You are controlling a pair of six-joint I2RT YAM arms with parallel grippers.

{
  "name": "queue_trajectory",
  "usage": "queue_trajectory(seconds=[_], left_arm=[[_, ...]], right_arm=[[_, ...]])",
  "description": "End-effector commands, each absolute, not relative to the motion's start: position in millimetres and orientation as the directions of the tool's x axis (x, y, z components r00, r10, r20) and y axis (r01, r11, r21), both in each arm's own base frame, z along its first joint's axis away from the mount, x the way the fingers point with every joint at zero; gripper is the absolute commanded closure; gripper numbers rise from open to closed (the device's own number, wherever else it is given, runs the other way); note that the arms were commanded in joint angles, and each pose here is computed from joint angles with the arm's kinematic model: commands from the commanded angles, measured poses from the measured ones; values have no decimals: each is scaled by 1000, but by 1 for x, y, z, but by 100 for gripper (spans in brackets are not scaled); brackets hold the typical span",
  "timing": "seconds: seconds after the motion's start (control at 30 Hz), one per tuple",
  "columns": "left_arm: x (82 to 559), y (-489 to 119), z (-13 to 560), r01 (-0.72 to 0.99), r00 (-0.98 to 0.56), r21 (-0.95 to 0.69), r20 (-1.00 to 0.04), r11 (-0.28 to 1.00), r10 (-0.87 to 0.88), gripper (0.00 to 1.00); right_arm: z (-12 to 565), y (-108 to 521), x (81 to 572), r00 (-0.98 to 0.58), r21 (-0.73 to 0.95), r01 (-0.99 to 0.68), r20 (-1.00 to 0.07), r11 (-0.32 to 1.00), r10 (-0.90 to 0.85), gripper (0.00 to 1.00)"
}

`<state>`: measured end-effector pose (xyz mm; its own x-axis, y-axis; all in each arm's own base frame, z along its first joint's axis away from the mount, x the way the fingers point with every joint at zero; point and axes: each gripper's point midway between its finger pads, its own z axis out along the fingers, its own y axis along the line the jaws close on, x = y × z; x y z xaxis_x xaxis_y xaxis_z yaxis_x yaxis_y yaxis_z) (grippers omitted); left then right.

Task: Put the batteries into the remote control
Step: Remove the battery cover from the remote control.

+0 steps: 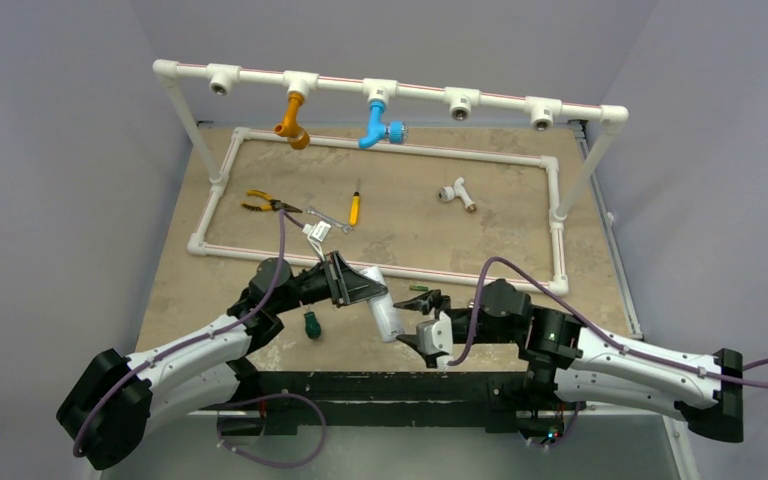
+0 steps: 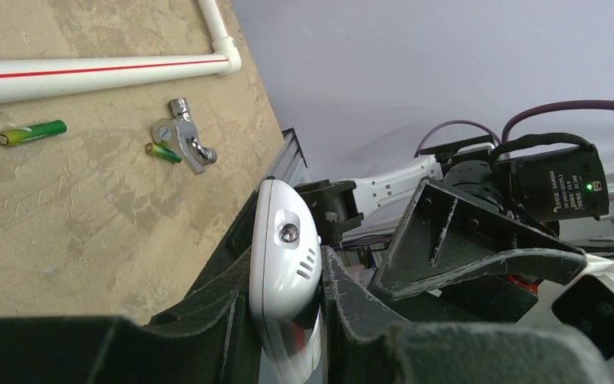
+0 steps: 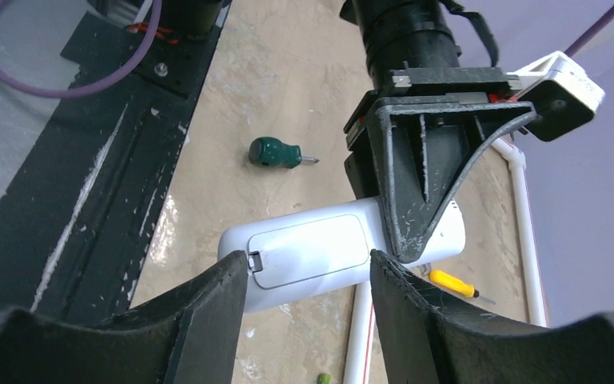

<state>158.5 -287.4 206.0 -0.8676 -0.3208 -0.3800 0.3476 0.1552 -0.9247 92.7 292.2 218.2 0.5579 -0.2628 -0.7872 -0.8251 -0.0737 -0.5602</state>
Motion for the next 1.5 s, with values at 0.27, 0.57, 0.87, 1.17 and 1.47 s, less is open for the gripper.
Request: queue_trajectory(seconds=[0.27,0.57,0.87,1.17,1.47], left_arm=[[169,-284,219,358,-833,-918,-396,169,-386,100],[176,-277,208,311,-822,-917,-392,251,-414,100],[184,-271,196,266,-813,-906,-395,331,-429,100],[185,-270,192,257,-814,-899,-399,356,-421,100],[183,-273,192,262,-825,-899,-397,350,-403,100]], right_arm=[[280,296,105,112,-104,-953,-994,284,12,39],[255,270,143,-235,216,-776,-971,593,46,46],[220,265,148,-520,439,-534,-844,723,128,37],[199,299,132,-604,480,-572,-795,666,55,31],[184,317,123,-620,475,-610,-784,634,-10,35]])
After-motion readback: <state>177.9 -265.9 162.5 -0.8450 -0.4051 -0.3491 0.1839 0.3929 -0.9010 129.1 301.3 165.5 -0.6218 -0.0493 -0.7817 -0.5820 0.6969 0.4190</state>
